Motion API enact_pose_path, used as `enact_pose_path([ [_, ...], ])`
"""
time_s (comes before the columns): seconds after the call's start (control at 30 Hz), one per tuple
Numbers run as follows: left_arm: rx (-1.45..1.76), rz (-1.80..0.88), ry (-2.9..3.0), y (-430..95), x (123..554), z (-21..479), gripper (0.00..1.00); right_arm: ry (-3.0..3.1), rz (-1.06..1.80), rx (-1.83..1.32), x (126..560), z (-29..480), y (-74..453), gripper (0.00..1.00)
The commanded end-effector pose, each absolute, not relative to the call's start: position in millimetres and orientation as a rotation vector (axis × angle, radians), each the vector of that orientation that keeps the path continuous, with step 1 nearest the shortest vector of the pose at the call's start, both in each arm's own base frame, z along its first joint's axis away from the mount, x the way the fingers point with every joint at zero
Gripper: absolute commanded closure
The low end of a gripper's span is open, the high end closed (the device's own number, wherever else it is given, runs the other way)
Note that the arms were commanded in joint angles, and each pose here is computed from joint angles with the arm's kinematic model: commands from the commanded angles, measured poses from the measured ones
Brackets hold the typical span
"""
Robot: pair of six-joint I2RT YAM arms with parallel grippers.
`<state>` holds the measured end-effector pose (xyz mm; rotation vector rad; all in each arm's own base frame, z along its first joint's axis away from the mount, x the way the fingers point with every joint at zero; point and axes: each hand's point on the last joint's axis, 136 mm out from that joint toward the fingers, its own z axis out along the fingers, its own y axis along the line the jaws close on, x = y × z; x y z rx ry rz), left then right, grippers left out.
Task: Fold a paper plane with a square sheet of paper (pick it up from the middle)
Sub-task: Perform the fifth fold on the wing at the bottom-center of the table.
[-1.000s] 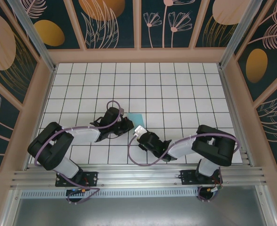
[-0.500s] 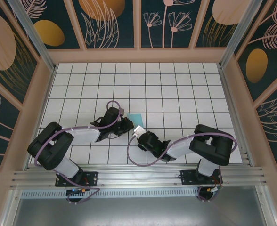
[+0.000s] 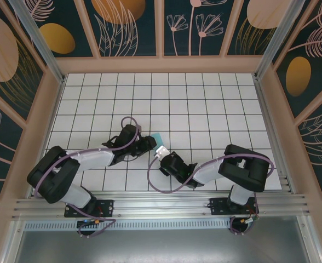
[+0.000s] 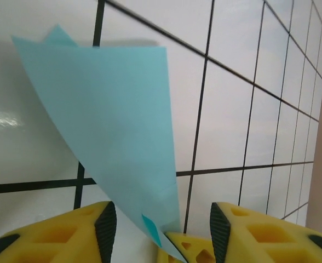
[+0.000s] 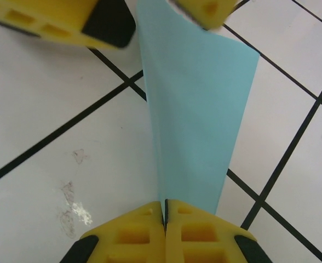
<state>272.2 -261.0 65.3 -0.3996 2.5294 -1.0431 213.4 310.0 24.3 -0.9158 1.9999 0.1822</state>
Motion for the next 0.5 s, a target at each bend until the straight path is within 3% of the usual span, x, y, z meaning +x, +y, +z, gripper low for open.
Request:
enact_pose_path([
  [0.0,-0.426,-0.938,2.445,-243,281,87,0.41,1.999,0.338,-0.825,210,40,323,0.97],
  [0.17,-0.457,-0.883,2.346,-223,283,108,0.32,2.051,0.557,-0.749,206,45,328,0.98],
  [0.33,-0.444,-0.909,2.328,-223,280,111,0.32,2.106,0.797,-0.685,203,51,336,0.98],
  [0.47,-0.440,-0.925,2.345,-225,277,106,0.32,2.135,0.831,-0.613,210,50,330,0.98],
])
